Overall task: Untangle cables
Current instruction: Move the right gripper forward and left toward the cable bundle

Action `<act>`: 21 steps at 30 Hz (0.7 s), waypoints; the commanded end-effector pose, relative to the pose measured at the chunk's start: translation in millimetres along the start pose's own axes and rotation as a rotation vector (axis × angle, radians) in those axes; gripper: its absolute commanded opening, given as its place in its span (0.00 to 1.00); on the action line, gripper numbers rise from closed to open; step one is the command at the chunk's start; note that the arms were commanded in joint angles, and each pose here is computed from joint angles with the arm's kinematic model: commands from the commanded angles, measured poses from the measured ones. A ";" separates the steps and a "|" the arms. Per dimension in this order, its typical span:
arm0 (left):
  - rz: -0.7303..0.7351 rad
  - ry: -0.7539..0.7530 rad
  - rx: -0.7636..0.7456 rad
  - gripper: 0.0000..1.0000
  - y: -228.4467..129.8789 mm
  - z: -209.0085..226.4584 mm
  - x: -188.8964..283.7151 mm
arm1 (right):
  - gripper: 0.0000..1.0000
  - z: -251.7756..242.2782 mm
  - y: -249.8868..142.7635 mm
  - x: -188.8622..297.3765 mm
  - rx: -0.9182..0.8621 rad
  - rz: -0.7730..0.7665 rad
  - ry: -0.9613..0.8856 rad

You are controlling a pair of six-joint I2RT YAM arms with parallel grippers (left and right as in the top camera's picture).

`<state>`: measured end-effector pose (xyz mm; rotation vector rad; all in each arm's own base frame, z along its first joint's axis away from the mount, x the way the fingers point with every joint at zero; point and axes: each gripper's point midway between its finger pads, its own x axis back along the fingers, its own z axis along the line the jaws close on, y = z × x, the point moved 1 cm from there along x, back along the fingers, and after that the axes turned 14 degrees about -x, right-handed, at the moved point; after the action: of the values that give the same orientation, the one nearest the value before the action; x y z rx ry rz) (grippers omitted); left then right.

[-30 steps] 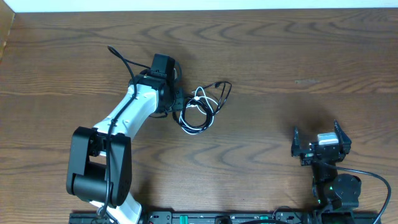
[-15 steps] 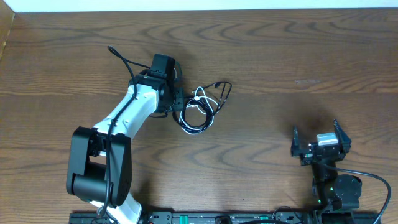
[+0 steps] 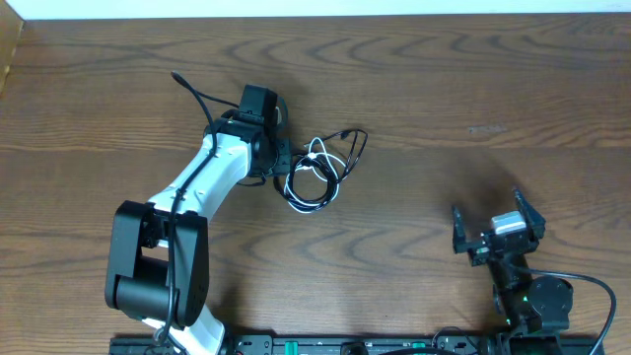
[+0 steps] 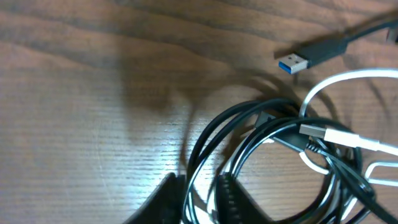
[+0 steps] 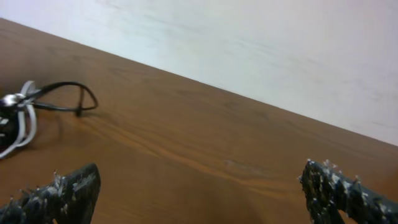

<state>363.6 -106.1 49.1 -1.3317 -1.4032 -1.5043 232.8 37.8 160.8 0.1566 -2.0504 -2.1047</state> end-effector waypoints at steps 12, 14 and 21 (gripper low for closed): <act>0.014 -0.020 -0.009 0.11 -3.6 -2.0 -4.8 | 0.99 17.7 104.5 2.9 -0.105 0.033 0.088; 0.016 -0.021 -0.009 0.17 -3.9 -2.0 -4.9 | 0.99 21.2 113.3 -4.8 -0.116 0.083 0.114; 0.019 -0.151 -0.008 0.29 -4.4 -23.1 -2.8 | 0.99 56.5 120.8 -47.0 -0.209 0.315 0.380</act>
<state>361.1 -116.5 50.6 -1.4010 -1.4373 -1.4821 272.5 73.5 275.8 0.0691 -1.6832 -1.9894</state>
